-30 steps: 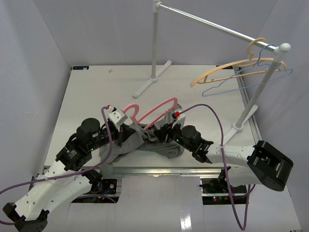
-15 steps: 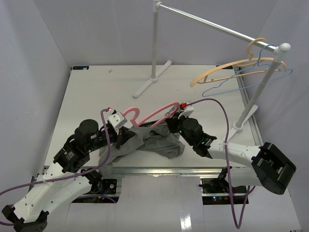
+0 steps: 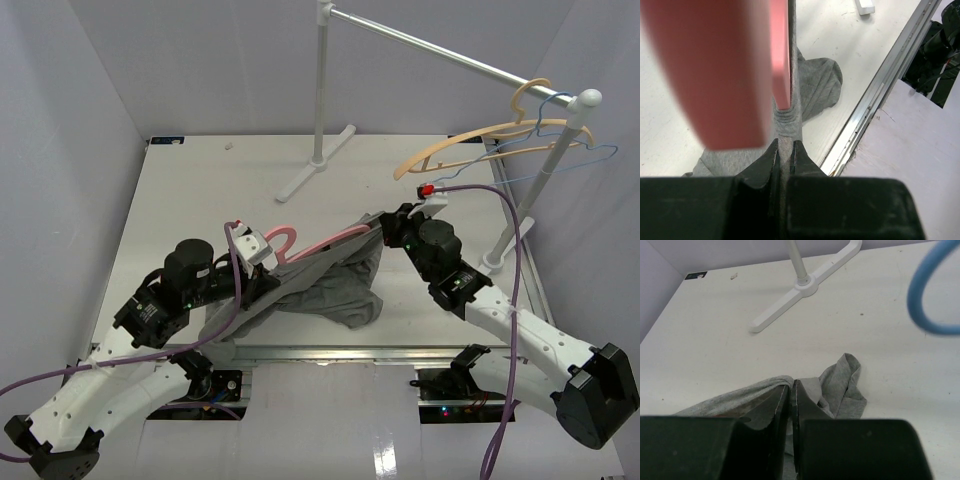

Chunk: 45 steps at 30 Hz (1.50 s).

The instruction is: Place the t-shirt on the hanger

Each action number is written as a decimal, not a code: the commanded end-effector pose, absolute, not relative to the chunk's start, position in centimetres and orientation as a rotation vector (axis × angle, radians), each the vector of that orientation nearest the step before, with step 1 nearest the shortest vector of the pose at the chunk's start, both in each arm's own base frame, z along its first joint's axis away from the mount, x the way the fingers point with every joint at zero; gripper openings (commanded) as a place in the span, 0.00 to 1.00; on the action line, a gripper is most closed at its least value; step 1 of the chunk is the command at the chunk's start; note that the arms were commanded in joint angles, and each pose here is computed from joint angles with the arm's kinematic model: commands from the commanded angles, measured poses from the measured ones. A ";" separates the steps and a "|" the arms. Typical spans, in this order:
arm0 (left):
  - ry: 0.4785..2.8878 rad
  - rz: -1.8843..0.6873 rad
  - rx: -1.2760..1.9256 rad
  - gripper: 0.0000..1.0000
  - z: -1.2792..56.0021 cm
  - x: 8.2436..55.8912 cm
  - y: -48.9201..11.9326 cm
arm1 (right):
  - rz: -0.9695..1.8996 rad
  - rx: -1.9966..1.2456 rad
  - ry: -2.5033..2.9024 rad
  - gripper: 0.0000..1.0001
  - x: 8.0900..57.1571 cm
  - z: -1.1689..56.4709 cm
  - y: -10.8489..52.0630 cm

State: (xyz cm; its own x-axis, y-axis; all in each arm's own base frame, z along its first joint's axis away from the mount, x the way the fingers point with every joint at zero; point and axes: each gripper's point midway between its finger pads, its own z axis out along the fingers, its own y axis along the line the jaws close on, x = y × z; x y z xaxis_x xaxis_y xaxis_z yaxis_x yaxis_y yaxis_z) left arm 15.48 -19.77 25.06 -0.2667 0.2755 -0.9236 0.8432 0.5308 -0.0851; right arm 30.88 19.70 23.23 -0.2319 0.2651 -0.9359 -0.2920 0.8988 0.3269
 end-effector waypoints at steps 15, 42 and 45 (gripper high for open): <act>1.712 -0.928 1.134 0.00 26.7 17.0 -25.5 | 0.928 -0.938 1.517 0.08 20.2 32.5 30.6; 1.587 -1.168 1.279 0.00 27.2 13.6 -27.1 | 1.163 -1.237 1.194 0.61 15.5 34.7 34.1; 1.596 -1.173 1.277 0.00 27.1 13.7 -27.3 | 1.203 -1.222 1.182 0.60 15.8 34.8 34.9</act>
State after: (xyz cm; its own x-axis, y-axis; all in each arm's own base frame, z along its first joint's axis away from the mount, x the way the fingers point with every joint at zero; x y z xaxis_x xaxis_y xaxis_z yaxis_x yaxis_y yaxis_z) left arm 14.15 -26.64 25.33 -0.2525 0.3200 -0.9132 0.9658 0.1402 -0.2179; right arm 15.78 33.54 30.81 -0.0261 -0.1195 -0.9925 -0.9991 0.0362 0.0219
